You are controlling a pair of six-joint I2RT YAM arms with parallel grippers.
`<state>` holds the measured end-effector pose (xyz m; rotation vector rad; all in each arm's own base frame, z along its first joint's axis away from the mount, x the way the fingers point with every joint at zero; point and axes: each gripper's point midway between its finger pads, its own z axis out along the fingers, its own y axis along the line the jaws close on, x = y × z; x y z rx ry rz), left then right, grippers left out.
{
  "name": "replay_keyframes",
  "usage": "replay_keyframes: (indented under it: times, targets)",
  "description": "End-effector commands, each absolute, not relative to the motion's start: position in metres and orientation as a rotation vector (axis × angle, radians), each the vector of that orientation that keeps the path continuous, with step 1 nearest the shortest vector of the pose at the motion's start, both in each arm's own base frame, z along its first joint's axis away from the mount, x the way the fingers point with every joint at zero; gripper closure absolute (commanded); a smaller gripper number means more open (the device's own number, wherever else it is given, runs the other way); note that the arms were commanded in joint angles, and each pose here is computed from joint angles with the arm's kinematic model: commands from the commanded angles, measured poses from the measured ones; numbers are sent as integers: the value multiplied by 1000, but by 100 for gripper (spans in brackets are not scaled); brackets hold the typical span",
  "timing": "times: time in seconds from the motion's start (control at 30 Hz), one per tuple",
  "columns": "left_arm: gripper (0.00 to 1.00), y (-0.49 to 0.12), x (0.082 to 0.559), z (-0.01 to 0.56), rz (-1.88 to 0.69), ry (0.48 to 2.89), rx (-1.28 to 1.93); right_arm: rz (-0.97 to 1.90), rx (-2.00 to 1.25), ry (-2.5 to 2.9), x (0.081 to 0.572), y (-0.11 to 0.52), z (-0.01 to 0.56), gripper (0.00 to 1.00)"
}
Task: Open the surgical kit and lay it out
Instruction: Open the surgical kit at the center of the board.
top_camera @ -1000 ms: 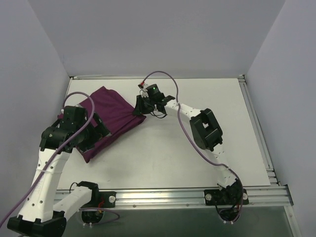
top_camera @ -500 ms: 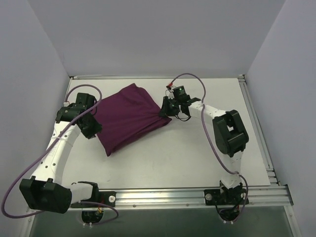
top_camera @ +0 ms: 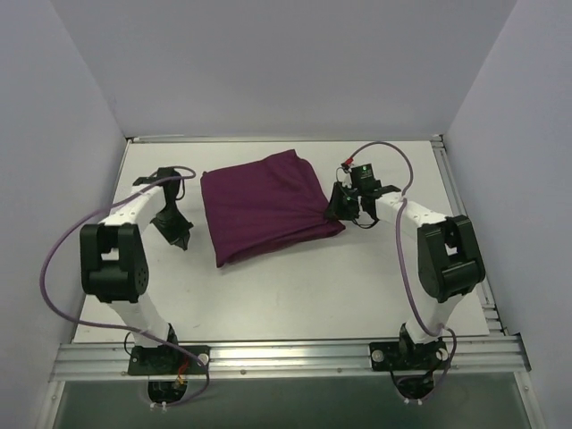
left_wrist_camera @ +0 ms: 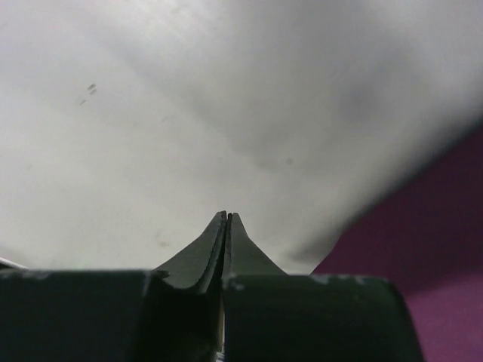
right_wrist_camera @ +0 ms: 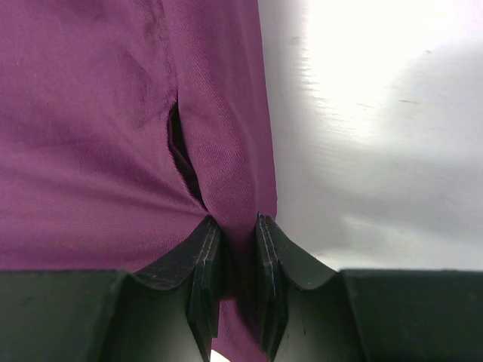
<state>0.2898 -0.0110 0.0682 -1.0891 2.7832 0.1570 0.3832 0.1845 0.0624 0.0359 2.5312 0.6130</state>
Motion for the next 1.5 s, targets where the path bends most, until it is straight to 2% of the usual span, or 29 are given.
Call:
replay_keyframes:
  times: [0.0, 0.1, 0.23, 0.37, 0.8, 0.9, 0.97, 1.0, 1.03, 1.07, 1.1, 1.13, 1.17, 1.2, 1.23, 1.3, 1.47]
  targets:
    - [98, -34, 360, 72, -29, 2728, -948, 605, 80, 2477, 388, 172, 86, 100]
    - [98, -55, 386, 62, -59, 2767, -862, 616, 128, 2478, 389, 163, 85, 100]
    - [98, -95, 436, 78, -190, 2724, -725, 643, 162, 2479, 389, 154, 84, 100]
    - [98, -128, 460, 75, -274, 2742, -651, 649, 166, 2482, 391, 152, 85, 100]
    - [98, -157, 518, 63, -386, 2746, -584, 680, 170, 2521, 406, 156, 76, 100]
    - [98, -149, 514, 63, -321, 2790, -604, 667, 174, 2508, 410, 154, 79, 100]
    - [98, -148, 507, 73, -333, 2788, -612, 645, 165, 2501, 415, 152, 85, 88]
    - [94, -147, 506, 75, -335, 2776, -623, 627, 160, 2507, 417, 149, 85, 82]
    - [88, -139, 492, 61, -298, 2814, -666, 606, 161, 2508, 420, 146, 86, 63]
    - [80, -135, 488, 62, -287, 2805, -680, 598, 159, 2508, 424, 145, 94, 56]
    - [60, -130, 490, 83, -301, 2744, -681, 587, 155, 2512, 426, 144, 97, 49]
    - [53, -118, 487, 87, -277, 2725, -703, 557, 159, 2506, 428, 139, 103, 36]
    - [48, -110, 475, 81, -248, 2744, -725, 540, 166, 2514, 428, 137, 111, 31]
    - [37, -104, 473, 101, -252, 2699, -717, 532, 166, 2495, 427, 136, 124, 29]
    - [34, -97, 470, 107, -233, 2690, -698, 525, 172, 2491, 425, 134, 130, 24]
    - [30, -79, 459, 124, -174, 2665, -691, 525, 171, 2485, 418, 133, 148, 21]
    - [29, -73, 442, 169, -116, 2605, -546, 568, 177, 2524, 395, 135, 156, 24]
